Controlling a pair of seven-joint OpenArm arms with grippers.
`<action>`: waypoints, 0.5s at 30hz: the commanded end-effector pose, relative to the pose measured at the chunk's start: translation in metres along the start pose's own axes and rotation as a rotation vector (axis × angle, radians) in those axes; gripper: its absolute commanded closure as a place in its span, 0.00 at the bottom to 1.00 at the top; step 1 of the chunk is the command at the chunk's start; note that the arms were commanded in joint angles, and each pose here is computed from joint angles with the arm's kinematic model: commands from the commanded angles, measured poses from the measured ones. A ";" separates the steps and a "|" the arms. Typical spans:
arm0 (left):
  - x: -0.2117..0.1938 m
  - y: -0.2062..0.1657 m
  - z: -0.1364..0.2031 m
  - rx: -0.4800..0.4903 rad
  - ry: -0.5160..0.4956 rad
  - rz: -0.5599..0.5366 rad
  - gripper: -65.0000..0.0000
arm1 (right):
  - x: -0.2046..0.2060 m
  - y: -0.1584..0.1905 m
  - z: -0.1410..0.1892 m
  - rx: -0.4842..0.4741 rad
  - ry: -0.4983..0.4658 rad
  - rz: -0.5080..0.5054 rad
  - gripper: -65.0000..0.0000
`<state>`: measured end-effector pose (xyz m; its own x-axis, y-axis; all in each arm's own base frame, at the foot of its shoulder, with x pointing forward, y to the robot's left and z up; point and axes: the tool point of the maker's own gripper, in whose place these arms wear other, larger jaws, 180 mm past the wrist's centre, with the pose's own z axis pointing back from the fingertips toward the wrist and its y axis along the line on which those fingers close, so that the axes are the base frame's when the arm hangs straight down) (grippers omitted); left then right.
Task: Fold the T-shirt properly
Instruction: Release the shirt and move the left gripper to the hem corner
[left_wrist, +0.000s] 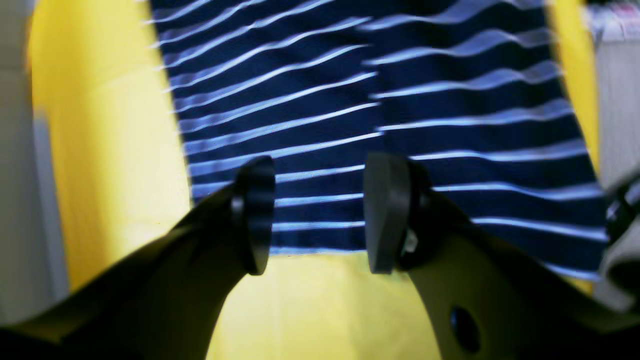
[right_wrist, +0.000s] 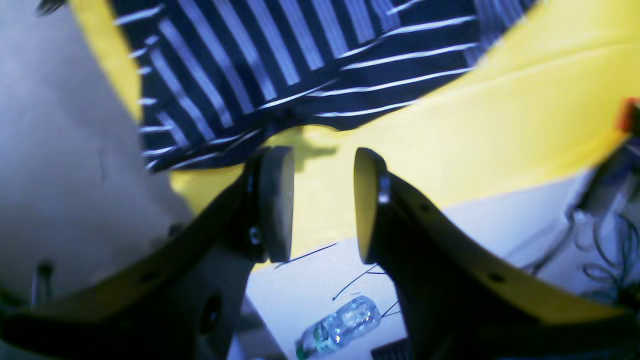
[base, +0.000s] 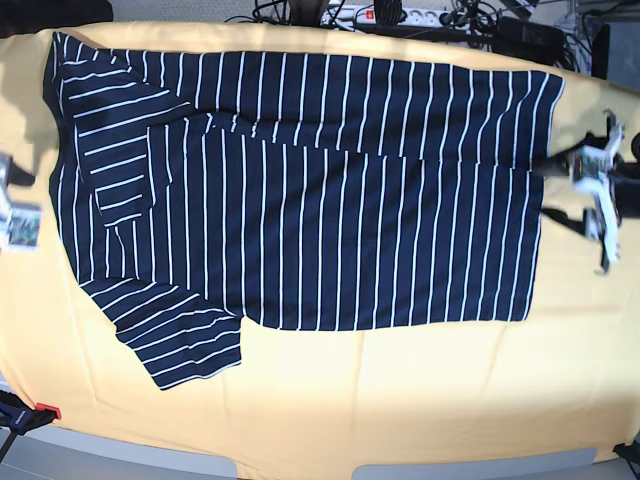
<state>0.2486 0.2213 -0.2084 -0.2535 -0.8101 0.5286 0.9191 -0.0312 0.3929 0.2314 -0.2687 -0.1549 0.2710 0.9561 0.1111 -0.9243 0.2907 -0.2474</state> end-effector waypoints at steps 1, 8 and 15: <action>-0.001 0.022 0.012 0.074 0.015 0.041 0.54 | -0.003 -0.017 0.010 -0.062 -0.003 -0.028 0.65; -0.079 0.127 0.069 0.608 0.130 0.423 0.54 | -0.044 -0.076 0.037 -0.184 -0.030 -0.317 0.65; -0.150 0.154 0.028 0.750 0.002 0.783 0.54 | -0.087 -0.100 0.026 -0.176 -0.038 -0.539 0.65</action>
<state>0.4139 0.3416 -0.2343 0.3672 -0.4499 0.8141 0.4437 0.8540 0.2719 0.2924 -0.3782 -0.1319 0.6871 0.6680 0.2857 -0.6126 0.7441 -0.2664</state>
